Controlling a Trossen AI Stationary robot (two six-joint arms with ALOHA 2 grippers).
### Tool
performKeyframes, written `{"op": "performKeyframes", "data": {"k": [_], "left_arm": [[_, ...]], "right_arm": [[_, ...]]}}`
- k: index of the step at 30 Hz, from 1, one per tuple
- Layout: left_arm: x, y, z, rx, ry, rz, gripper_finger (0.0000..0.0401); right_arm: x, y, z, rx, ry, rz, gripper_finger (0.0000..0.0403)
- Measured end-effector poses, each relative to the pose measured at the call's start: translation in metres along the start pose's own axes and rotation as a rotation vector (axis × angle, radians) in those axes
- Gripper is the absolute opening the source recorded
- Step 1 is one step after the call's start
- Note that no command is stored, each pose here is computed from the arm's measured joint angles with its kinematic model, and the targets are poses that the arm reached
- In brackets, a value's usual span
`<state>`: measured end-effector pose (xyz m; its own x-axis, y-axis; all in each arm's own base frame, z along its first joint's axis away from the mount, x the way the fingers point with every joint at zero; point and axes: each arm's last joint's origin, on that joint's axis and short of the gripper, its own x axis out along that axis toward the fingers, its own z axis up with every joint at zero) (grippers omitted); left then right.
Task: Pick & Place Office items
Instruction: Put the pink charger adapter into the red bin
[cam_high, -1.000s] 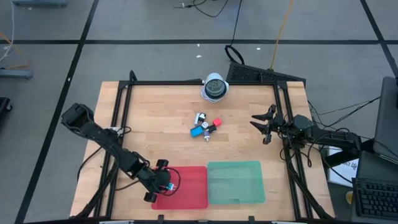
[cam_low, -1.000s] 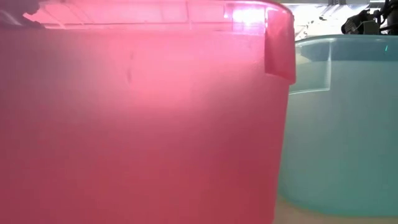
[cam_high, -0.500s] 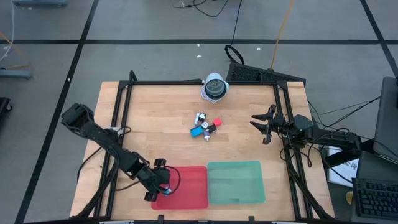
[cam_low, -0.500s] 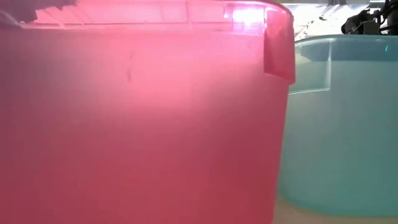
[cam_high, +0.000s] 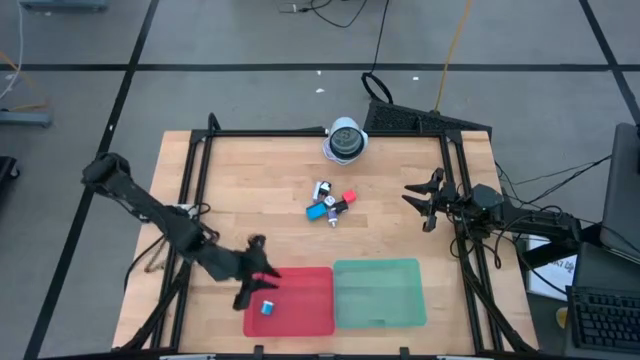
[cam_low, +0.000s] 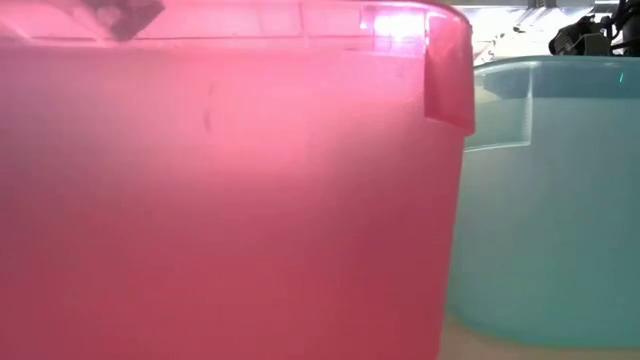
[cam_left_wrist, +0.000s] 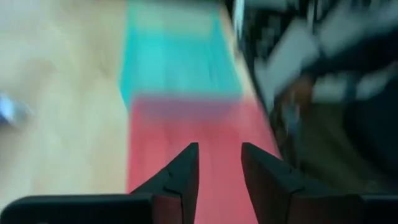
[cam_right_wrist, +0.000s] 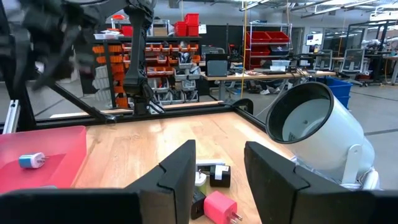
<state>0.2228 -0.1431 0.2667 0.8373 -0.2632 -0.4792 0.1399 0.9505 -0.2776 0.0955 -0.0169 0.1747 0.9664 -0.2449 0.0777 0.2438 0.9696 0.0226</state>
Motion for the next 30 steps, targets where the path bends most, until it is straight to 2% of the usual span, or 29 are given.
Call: {"op": "performKeyframes", "data": {"k": [3,5,10,15,21,30], "left_arm": [[-0.014,0.007,0.023,-0.037,-0.200,0.058,0.0109],[-0.022,0.013,0.033,0.012,-0.282,0.110,0.0105],[-0.036,0.027,0.045,0.117,-0.343,0.196,0.0102],[-0.035,0.045,0.053,0.190,-0.347,0.219,0.0101],[-0.021,0.090,0.032,0.164,-0.289,0.316,0.0101],[-0.024,0.139,-0.015,0.163,-0.376,0.394,0.0101]], "right_arm": [[0.000,0.000,0.000,0.000,-0.001,0.000,0.0126],[0.000,0.000,0.000,0.000,0.000,0.000,0.0126],[0.000,0.000,0.000,0.000,0.000,0.000,0.0126],[0.000,0.000,0.000,0.000,0.000,0.000,0.0126],[0.000,0.000,0.000,0.000,-0.001,0.000,0.0126],[0.000,0.000,0.000,0.000,0.000,0.000,0.0126]]}}
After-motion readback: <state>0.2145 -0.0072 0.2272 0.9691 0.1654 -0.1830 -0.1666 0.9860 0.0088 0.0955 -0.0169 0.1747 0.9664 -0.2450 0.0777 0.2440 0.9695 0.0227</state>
